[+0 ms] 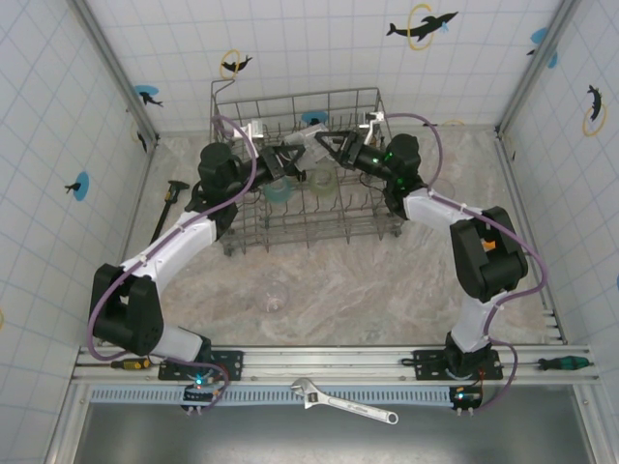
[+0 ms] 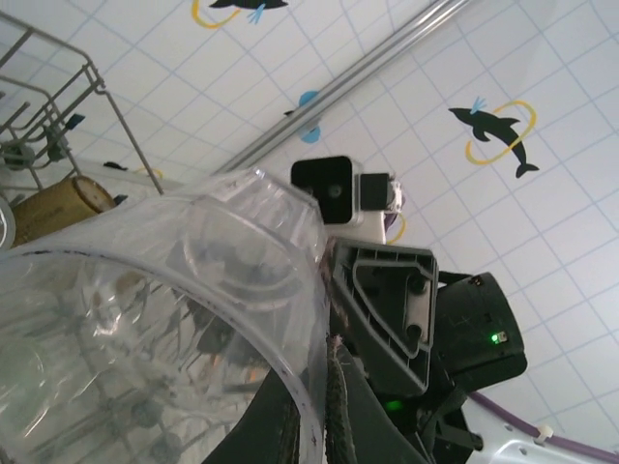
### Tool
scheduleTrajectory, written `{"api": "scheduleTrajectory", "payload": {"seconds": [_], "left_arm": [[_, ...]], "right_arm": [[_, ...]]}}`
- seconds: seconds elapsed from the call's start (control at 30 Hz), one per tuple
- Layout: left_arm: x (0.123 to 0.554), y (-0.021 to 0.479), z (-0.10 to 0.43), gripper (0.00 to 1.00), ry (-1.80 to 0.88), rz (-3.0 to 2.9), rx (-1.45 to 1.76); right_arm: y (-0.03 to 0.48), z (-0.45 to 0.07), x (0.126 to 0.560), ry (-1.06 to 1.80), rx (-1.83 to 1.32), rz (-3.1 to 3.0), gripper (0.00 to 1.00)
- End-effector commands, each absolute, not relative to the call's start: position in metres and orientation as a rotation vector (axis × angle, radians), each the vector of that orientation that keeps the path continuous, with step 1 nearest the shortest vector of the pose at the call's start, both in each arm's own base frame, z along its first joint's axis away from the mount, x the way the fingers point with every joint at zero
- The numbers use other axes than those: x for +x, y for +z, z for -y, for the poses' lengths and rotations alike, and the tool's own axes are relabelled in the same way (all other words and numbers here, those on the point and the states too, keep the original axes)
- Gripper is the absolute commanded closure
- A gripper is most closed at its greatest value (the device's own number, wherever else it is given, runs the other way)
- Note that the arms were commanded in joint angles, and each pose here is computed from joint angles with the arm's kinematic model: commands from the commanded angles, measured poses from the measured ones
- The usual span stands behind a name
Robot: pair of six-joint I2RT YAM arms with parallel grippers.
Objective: Load the cups into the dish rack
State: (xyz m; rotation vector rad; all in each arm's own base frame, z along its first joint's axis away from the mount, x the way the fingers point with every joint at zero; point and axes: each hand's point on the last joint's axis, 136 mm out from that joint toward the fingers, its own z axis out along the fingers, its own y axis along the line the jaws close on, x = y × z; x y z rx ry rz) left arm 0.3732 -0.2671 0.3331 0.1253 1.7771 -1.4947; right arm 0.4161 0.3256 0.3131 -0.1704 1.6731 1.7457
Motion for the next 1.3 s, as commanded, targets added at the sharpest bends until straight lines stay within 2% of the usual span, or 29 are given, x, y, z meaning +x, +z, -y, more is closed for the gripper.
{"api": "scheduleTrajectory", "payload": {"seconds": [0.0, 0.13, 0.27, 0.4, 0.53, 0.6, 0.67, 0.73, 0.77, 0.8, 0.93, 1.0, 1.1, 1.27], "left_arm": [[0.386, 0.351, 0.253, 1.00, -1.417, -1.696, 0.100], [0.385, 0.352, 0.254, 1.00, -1.424, -1.697, 0.111], [0.384, 0.347, 0.254, 1.00, -1.422, -1.707, 0.109], [0.386, 0.343, 0.254, 1.00, -1.415, -1.724, 0.106], [0.388, 0.340, 0.253, 1.00, -1.406, -1.738, 0.101], [0.389, 0.339, 0.252, 0.93, -1.388, -1.745, 0.104], [0.392, 0.338, 0.249, 0.82, -1.351, -1.749, 0.096], [0.397, 0.335, 0.240, 0.75, -1.291, -1.751, 0.061], [0.400, 0.334, 0.234, 0.66, -1.259, -1.757, 0.035], [0.402, 0.333, 0.229, 0.58, -1.235, -1.761, 0.016], [0.406, 0.335, 0.216, 0.52, -1.193, -1.752, -0.002], [0.406, 0.335, 0.216, 0.54, -1.201, -1.752, -0.001], [0.404, 0.331, 0.222, 0.61, -1.243, -1.761, 0.019], [0.404, 0.326, 0.212, 0.59, -1.175, -1.766, -0.005]], "right_arm": [[0.344, -0.331, 0.379, 1.778, -0.417, -1.562, 0.17], [0.345, -0.328, 0.380, 1.774, -0.417, -1.555, 0.18], [0.353, -0.324, 0.378, 1.790, -0.418, -1.519, 0.24], [0.364, -0.320, 0.376, 1.813, -0.419, -1.462, 0.37], [0.369, -0.320, 0.376, 1.816, -0.428, -1.448, 0.44], [0.370, -0.319, 0.376, 1.813, -0.427, -1.444, 0.51], [0.372, -0.319, 0.376, 1.808, -0.433, -1.441, 0.53], [0.372, -0.320, 0.378, 1.794, -0.437, -1.448, 0.60], [0.372, -0.321, 0.379, 1.786, -0.440, -1.454, 0.61], [0.372, -0.322, 0.379, 1.777, -0.449, -1.458, 0.62], [0.371, -0.323, 0.381, 1.757, -0.454, -1.473, 0.63], [0.371, -0.326, 0.381, 1.762, -0.460, -1.473, 0.63], [0.369, -0.333, 0.379, 1.776, -0.464, -1.482, 0.63], [0.353, -0.337, 0.385, 1.718, -0.444, -1.549, 0.60]]}}
